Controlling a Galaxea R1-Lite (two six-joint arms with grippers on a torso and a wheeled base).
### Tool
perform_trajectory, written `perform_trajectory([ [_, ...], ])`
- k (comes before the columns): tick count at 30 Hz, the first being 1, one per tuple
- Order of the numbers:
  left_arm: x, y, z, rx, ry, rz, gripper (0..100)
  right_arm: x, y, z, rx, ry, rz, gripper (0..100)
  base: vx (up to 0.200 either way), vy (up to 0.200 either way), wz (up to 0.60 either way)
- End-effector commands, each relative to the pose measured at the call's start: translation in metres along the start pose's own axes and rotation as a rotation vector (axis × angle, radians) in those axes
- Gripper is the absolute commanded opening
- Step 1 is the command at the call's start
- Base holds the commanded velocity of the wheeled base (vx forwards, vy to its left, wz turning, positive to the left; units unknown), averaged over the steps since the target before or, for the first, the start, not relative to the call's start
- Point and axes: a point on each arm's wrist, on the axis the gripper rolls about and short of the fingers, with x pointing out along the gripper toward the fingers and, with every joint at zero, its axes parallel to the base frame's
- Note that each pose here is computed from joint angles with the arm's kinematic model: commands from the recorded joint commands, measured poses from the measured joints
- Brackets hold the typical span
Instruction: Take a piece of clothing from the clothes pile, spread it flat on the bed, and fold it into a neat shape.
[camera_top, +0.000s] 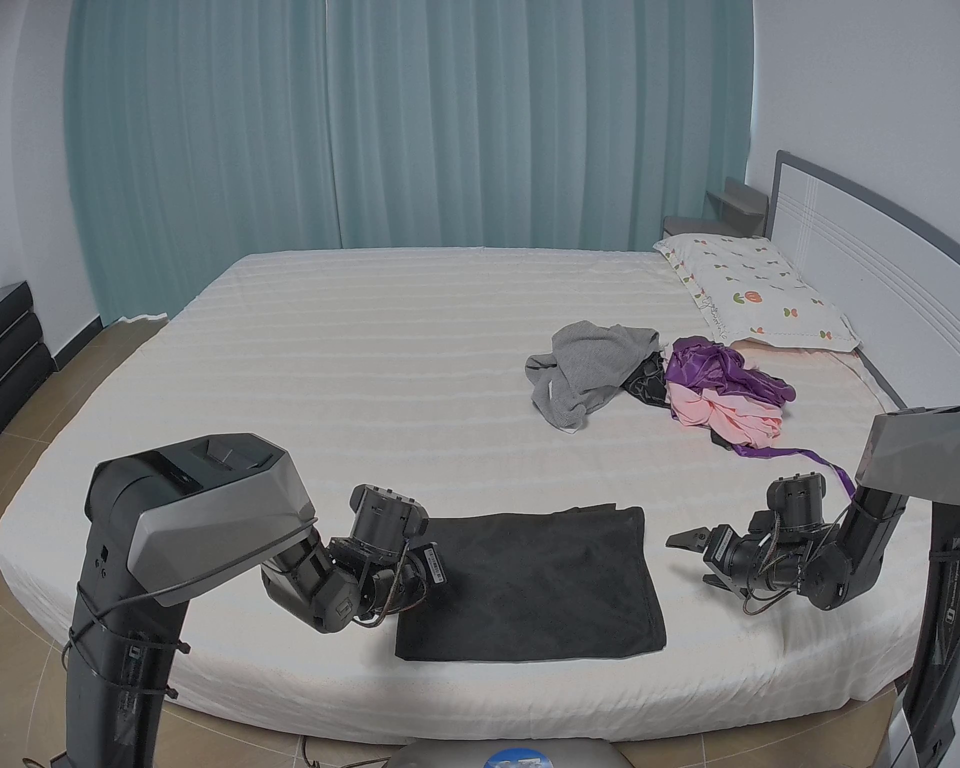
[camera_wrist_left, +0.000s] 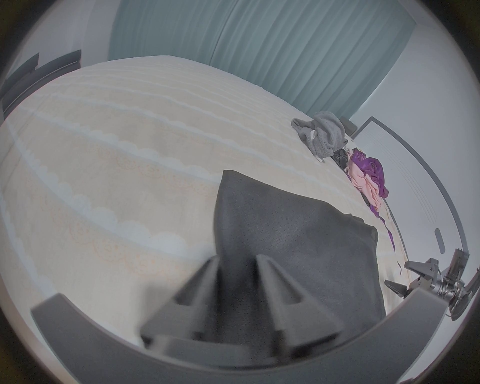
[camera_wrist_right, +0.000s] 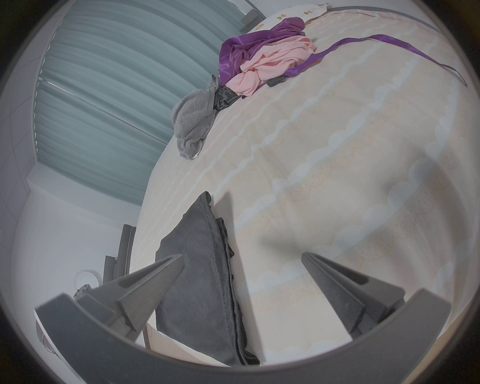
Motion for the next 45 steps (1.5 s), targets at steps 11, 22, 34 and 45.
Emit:
perform_trajectory([
  [11, -0.010, 0.002, 0.005, -0.091, -0.010, 0.004, 0, 0.000, 0.000, 0.000, 0.002, -0.001, 0.001, 100, 0.000, 0.000, 0.00],
  [22, -0.015, 0.003, 0.003, -0.148, -0.011, 0.008, 0, 0.000, 0.000, -0.001, 0.002, 0.002, -0.001, 100, 0.000, 0.000, 0.00],
  [34, -0.022, 0.004, 0.005, -0.164, -0.016, 0.008, 0, -0.001, -0.001, -0.001, 0.005, 0.002, -0.002, 100, 0.000, 0.000, 0.00],
  [45, -0.027, 0.001, 0.009, -0.173, -0.021, -0.005, 0, 0.000, -0.001, -0.001, 0.004, 0.004, -0.003, 100, 0.000, 0.000, 0.00],
])
